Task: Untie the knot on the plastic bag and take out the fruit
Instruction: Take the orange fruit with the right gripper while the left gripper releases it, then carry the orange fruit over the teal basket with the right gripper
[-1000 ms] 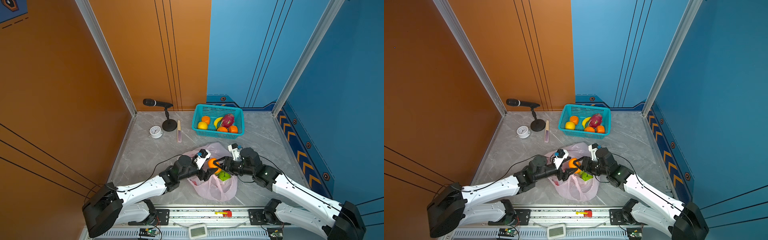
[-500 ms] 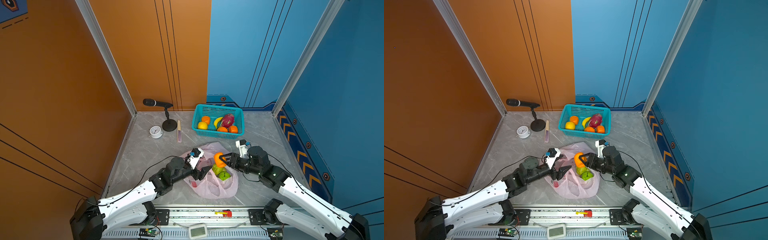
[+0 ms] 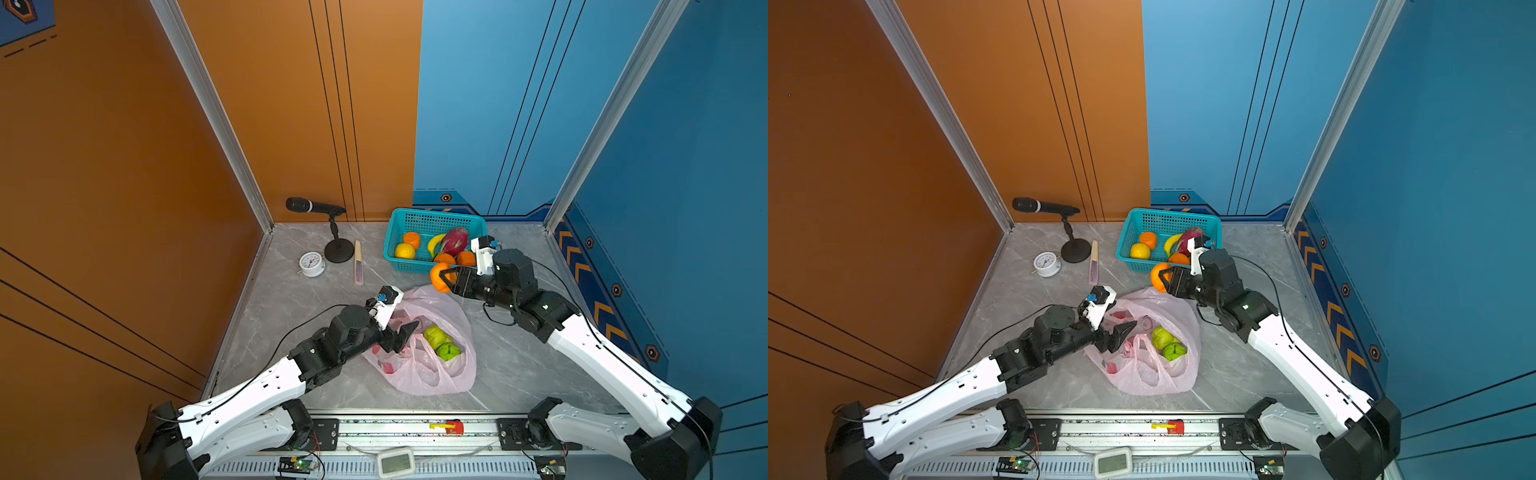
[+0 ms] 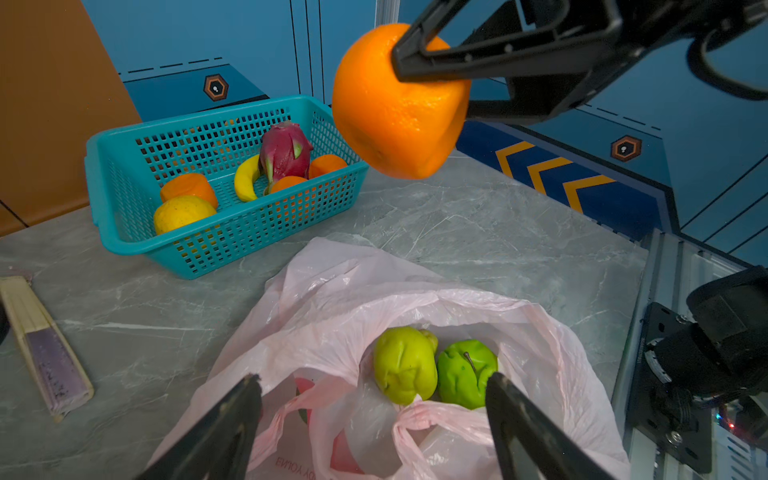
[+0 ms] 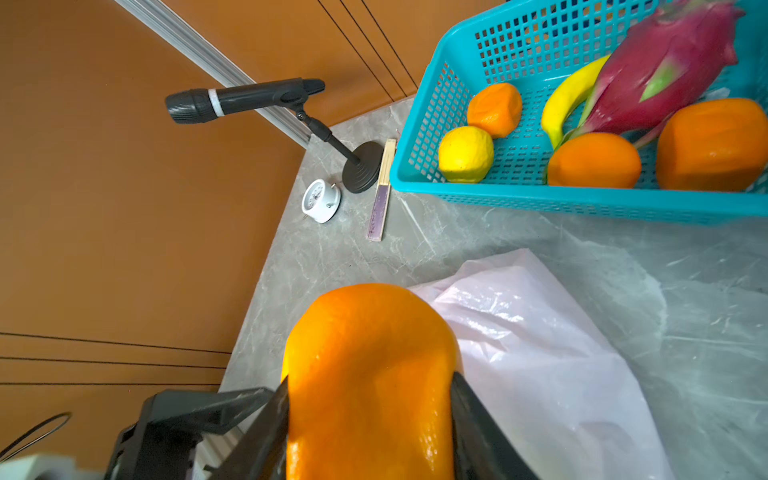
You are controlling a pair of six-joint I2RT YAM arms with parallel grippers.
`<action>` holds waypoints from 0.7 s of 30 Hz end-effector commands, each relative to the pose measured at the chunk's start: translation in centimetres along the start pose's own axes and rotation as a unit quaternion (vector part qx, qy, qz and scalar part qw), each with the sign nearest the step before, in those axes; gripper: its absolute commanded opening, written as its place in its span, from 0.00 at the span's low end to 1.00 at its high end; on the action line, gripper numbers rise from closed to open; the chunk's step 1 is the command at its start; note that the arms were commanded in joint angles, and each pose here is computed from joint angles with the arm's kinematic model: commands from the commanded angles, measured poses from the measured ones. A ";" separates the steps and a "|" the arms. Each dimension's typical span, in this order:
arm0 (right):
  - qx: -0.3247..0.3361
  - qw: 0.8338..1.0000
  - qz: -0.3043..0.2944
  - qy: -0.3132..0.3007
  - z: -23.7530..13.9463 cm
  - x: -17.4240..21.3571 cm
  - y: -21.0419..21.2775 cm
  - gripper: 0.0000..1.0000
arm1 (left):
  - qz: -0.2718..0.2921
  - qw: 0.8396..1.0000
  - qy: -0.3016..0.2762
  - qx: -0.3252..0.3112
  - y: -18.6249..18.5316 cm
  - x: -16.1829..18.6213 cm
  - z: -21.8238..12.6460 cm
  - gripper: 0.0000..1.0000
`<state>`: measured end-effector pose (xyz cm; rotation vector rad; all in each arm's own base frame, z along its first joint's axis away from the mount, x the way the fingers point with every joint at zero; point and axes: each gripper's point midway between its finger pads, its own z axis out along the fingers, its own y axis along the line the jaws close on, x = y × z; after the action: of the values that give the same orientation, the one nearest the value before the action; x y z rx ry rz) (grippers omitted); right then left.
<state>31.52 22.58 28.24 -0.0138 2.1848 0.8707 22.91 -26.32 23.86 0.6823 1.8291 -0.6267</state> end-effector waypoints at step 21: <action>0.146 0.979 -0.123 0.070 16.1 -8.6 -7.9 0.53 | -0.027 0.994 0.079 -0.069 2.8 0.2 0.0 0.92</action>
<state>49.12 24.81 22.33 -0.1856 2.3396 0.4786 24.53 -24.42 22.78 0.6319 2.0145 -0.4781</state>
